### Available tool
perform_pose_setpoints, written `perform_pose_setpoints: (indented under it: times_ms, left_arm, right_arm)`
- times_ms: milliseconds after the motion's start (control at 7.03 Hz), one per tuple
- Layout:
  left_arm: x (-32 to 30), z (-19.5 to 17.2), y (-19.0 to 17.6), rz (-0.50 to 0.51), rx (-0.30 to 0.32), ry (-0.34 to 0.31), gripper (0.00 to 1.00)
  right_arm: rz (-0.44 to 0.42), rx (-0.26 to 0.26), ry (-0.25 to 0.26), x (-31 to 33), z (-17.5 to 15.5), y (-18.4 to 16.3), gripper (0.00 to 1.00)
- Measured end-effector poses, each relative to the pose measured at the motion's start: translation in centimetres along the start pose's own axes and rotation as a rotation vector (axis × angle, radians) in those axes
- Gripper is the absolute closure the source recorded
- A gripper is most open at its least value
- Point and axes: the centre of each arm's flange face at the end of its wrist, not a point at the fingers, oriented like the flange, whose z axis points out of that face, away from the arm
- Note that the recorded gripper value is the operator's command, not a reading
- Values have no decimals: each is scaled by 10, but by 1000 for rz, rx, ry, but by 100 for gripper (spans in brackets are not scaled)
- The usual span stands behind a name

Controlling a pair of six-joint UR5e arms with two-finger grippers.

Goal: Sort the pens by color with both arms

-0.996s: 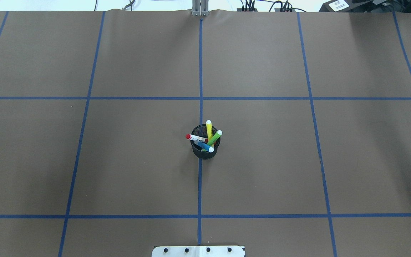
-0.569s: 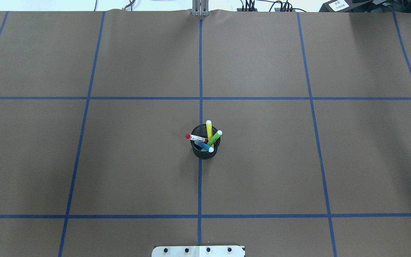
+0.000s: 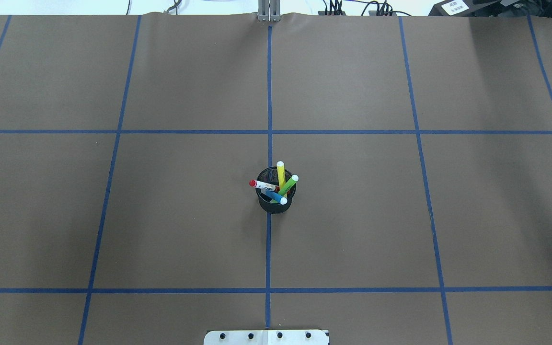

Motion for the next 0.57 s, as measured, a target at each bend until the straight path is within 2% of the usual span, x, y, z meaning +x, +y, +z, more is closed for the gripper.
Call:
perform_pose_setpoints:
  times_ms: [285, 569]
  left_arm:
    - [-2, 2, -1, 1, 3, -1, 0]
    - [-2, 4, -1, 2, 0, 0, 0]
  right_arm:
    - [-33, 22, -102, -73, 27, 15, 1]
    - [-6, 31, -179, -177, 50, 23, 1]
